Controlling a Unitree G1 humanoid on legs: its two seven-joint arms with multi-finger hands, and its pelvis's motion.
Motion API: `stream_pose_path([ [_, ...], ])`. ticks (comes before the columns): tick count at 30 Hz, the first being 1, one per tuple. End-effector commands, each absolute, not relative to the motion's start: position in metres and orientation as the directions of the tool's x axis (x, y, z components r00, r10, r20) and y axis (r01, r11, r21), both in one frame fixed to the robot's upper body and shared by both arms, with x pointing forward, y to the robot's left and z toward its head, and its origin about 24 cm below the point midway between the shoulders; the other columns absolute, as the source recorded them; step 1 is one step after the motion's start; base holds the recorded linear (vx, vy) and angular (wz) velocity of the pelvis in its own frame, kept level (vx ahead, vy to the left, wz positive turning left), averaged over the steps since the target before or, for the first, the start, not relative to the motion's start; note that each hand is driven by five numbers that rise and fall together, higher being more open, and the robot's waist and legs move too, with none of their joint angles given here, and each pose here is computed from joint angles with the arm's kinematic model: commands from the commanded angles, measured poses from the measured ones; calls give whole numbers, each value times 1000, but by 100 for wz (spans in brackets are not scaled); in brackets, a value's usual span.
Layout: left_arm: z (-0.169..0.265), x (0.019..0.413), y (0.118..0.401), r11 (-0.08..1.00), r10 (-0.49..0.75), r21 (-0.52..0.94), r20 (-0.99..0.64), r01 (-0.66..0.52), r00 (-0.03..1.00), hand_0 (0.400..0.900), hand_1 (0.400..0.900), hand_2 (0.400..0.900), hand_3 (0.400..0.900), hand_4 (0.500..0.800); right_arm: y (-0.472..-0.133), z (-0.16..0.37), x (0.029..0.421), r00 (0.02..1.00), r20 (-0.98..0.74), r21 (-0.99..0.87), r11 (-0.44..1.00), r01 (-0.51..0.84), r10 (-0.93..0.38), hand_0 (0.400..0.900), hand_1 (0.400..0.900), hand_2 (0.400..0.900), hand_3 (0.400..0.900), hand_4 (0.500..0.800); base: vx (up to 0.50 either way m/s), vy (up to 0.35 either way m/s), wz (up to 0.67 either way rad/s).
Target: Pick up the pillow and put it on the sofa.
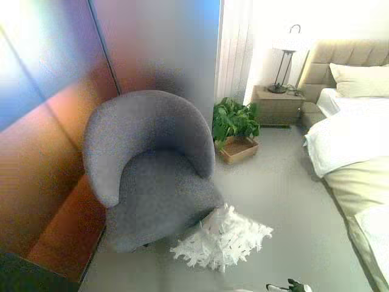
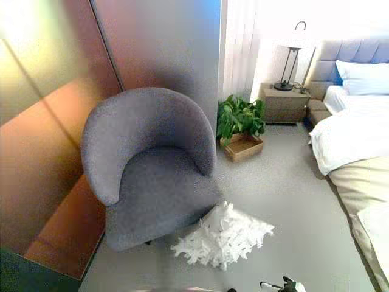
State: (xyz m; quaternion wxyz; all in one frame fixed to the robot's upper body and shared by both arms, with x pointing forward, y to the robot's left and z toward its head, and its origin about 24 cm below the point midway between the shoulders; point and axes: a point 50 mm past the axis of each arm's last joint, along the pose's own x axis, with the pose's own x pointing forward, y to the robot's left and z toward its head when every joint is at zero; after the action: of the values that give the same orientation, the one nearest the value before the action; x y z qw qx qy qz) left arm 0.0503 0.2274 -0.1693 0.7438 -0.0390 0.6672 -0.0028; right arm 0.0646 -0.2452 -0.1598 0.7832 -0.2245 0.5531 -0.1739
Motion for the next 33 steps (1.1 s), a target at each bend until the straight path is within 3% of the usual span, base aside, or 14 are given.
stream_pose_path([
  [1,-171,59,216,994,-105,-108,-989,-24,102,900,900,900,900,800,-254,-142,121,517,-654,-649,761,-7,-553,900,900,900,900,800,0,0,0],
  [13,-165,61,233,992,-120,-122,-989,-12,89,900,900,900,900,800,-275,-107,177,743,-441,-808,583,-85,-503,900,900,900,900,800,6,-53,8],
  [21,-160,90,233,993,-116,-120,-979,-12,167,900,900,900,900,800,-293,-58,236,853,-225,-866,497,46,-471,900,900,900,900,800,-102,-48,13],
  [33,-153,120,233,989,-91,-115,-967,-91,237,900,900,900,900,800,-308,24,307,906,-6,-863,460,210,-424,900,900,900,900,800,-60,0,8],
])
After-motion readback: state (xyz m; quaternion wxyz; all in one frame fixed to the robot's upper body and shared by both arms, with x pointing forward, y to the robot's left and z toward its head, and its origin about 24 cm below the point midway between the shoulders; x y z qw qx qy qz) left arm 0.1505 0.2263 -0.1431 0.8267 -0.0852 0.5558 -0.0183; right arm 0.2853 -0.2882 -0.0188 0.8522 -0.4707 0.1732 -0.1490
